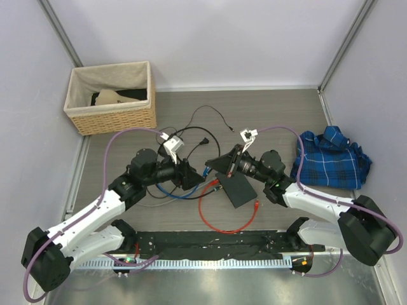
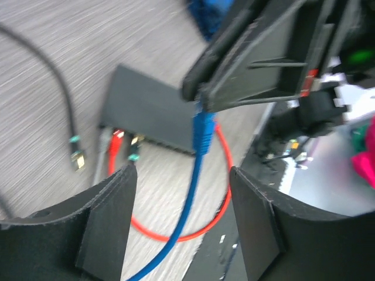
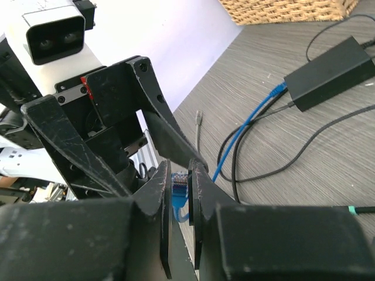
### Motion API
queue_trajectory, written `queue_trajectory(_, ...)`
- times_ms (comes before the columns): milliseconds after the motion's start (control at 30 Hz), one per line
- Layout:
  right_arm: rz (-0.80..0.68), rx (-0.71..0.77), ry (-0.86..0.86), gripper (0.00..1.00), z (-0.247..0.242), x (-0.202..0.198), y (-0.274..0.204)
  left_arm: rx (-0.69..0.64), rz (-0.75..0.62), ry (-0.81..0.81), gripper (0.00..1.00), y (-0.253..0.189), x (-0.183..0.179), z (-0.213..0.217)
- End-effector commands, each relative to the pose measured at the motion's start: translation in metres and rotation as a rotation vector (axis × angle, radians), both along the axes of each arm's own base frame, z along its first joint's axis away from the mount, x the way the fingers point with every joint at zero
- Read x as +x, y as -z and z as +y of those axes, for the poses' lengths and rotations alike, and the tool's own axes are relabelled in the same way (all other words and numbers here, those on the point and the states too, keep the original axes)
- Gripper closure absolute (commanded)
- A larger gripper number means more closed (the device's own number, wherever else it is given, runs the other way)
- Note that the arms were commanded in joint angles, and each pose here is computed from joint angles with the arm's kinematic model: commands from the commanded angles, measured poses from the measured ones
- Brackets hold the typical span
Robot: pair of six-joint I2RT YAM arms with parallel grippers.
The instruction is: Insert the plug into the switch port
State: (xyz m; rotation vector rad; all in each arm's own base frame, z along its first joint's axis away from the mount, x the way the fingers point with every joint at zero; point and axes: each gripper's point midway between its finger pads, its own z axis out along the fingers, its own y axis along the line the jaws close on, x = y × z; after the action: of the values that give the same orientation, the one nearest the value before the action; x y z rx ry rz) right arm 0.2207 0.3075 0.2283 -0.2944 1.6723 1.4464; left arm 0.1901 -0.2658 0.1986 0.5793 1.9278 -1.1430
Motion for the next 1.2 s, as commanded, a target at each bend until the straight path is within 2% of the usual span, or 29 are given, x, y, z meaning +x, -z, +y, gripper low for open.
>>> queue_trajectory(0, -0.102, 0.06, -0.017, 0.99, -0.002, -0.006, -0.032, -0.135, -0.065, 0.107, 0.36, -0.038, -0.007, -0.017)
queue_trajectory(167, -0.112, 0.072, -0.016, 0.99, -0.003, -0.007, -0.037, -0.174, -0.024, 0.129, 0.48, -0.037, -0.008, -0.024)
queue_trajectory(433, -0.122, 0.075, -0.011, 0.99, -0.005, -0.007, -0.041, -0.214, -0.031, 0.113, 0.67, -0.042, -0.007, -0.024)
queue_trajectory(633, -0.128, 0.072, -0.01, 0.99, -0.006, -0.007, -0.04, -0.227, -0.029, 0.089, 0.93, -0.04, -0.007, -0.021)
queue_trajectory(700, -0.13, 0.069, -0.017, 0.99, -0.006, -0.008, -0.04, -0.23, -0.029, 0.082, 0.98, -0.04, -0.007, -0.02)
queue_trajectory(833, -0.123, 0.049, -0.021, 0.99, -0.006, -0.009, -0.035, -0.223, -0.052, 0.05, 1.0, -0.041, -0.004, -0.016)
queue_trajectory(900, -0.093, 0.01, 0.005, 0.91, -0.011, -0.006, -0.026, -0.17, -0.065, 0.029, 1.0, -0.035, 0.0, -0.012)
queue_trajectory(933, -0.098, -0.018, 0.024, 0.76, -0.013, -0.002, -0.022, -0.104, -0.027, -0.004, 1.0, -0.019, 0.002, -0.006)
queue_trajectory(1000, -0.056, -0.089, 0.084, 0.63, -0.024, 0.004, -0.01, -0.021, -0.055, -0.028, 1.0, -0.014, 0.007, 0.0)
queue_trajectory(1033, -0.074, -0.125, 0.11, 0.55, -0.029, 0.009, -0.011, 0.055, -0.015, -0.041, 1.0, 0.003, 0.004, 0.006)
queue_trajectory(1067, -0.072, -0.156, 0.135, 0.51, -0.034, 0.011, -0.008, 0.107, -0.031, -0.088, 1.0, 0.009, 0.01, 0.011)
queue_trajectory(1133, -0.033, -0.225, 0.206, 0.44, -0.048, 0.017, -0.003, 0.182, -0.076, -0.071, 1.0, 0.015, 0.002, 0.008)
queue_trajectory(1167, -0.036, -0.253, 0.218, 0.4, -0.053, 0.018, 0.0, 0.24, -0.092, -0.133, 1.0, 0.023, 0.008, 0.014)
